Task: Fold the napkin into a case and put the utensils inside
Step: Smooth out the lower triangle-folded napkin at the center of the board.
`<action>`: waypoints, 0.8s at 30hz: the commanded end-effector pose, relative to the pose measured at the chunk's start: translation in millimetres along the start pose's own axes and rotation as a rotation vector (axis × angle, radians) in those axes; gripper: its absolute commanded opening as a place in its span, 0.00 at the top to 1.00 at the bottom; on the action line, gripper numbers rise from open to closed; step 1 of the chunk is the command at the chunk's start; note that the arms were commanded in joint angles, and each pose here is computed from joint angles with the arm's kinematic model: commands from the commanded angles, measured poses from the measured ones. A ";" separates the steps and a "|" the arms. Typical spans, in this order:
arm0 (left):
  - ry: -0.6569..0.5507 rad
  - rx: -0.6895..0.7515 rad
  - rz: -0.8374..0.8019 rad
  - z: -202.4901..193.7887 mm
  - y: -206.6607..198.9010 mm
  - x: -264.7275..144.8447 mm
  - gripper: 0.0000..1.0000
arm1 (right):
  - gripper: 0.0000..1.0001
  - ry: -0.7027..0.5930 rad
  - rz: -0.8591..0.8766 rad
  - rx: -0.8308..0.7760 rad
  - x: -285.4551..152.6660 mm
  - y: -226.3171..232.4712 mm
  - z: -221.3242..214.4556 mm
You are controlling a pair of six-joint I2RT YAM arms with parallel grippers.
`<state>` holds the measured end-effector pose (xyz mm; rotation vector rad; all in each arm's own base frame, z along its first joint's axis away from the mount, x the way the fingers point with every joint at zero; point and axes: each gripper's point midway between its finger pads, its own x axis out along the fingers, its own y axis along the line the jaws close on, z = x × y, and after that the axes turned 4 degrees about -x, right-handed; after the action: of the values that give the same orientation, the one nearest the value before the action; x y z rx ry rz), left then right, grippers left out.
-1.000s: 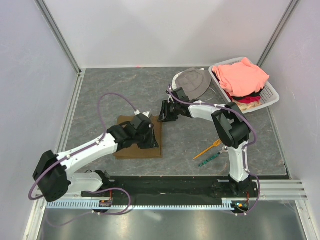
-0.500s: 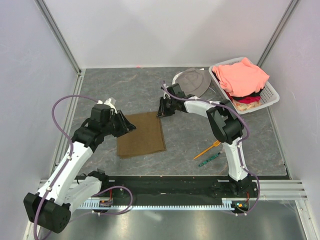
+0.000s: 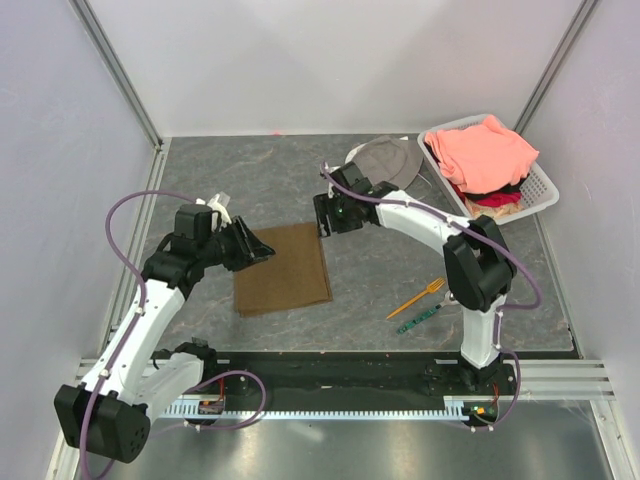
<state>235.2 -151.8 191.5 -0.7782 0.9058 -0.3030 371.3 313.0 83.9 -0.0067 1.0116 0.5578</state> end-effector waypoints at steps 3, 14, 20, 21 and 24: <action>0.006 0.030 -0.071 2.5 -9.6 0.5 0.52 | 0.40 0.021 0.202 -0.012 -20.3 85.9 -42.2; 0.019 -0.009 -0.055 -8.6 1.9 2.6 0.49 | 0.70 0.092 0.224 -0.004 1.7 85.7 -114.1; 0.013 -0.015 -0.068 -6.5 -1.3 3.0 0.49 | 0.72 0.130 0.112 0.003 2.0 45.6 -149.4; 0.015 -0.014 -0.070 -6.7 -1.9 2.7 0.49 | 0.73 0.122 0.102 0.010 -1.5 41.0 -149.5; 0.016 -0.009 -0.068 -7.7 -1.0 2.2 0.49 | 0.73 0.102 0.038 0.028 -12.3 18.7 -152.1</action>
<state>226.6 -153.8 174.6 -0.8000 0.9443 -0.3235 230.1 325.4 22.7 0.0655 1.1383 0.7096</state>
